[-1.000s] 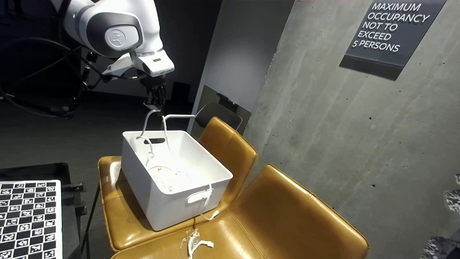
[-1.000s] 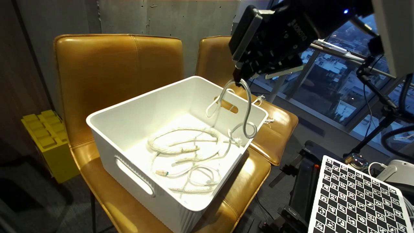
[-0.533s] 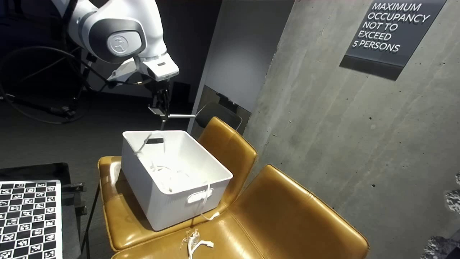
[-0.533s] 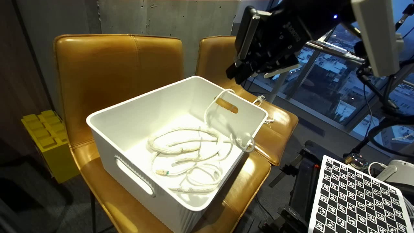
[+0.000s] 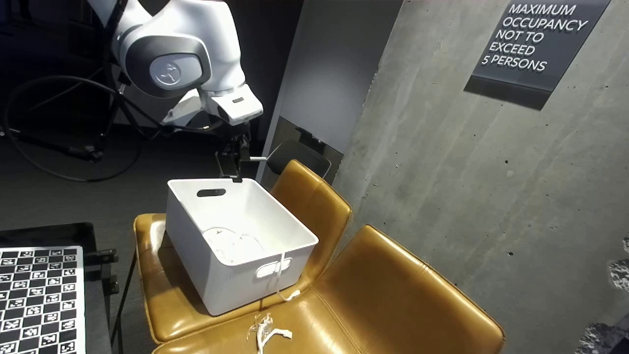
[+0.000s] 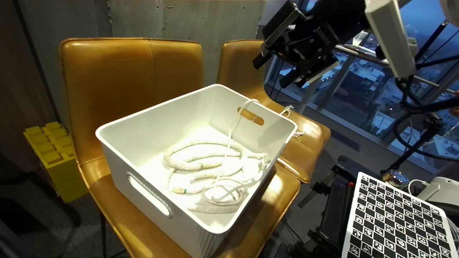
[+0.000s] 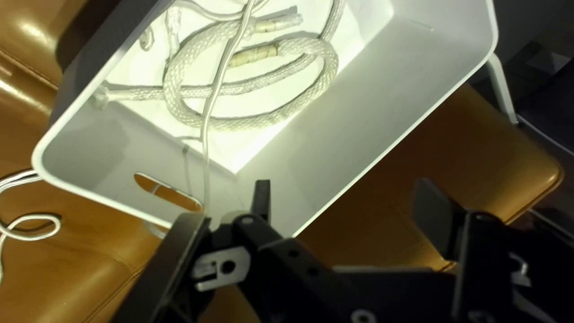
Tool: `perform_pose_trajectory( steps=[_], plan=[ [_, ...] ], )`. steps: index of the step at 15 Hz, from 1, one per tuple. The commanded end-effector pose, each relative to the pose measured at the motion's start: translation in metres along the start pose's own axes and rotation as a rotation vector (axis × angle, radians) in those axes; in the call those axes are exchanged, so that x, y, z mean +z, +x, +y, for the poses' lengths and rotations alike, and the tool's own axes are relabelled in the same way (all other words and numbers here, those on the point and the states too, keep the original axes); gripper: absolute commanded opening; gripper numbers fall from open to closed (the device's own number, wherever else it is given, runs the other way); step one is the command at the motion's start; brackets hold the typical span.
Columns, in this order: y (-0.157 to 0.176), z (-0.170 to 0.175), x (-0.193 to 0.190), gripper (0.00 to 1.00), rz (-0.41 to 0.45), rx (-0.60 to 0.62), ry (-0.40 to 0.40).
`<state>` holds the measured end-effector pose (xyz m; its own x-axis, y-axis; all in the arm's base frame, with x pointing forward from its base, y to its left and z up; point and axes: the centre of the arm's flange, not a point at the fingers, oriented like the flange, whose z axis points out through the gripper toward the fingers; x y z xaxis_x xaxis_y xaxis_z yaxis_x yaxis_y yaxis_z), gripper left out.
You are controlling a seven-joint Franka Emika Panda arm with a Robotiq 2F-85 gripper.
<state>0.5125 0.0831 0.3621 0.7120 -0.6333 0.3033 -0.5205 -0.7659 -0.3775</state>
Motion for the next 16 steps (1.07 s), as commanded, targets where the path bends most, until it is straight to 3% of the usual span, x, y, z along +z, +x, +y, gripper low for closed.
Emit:
perform_pose_trajectory(
  steps=[1,8,16],
  plan=[
    [0.051,0.046,0.005,1.0,0.034,0.04,0.001],
    [0.121,0.117,0.034,1.0,0.055,0.143,-0.05],
    [0.139,0.153,0.094,1.0,0.016,0.219,-0.105]
  ],
)
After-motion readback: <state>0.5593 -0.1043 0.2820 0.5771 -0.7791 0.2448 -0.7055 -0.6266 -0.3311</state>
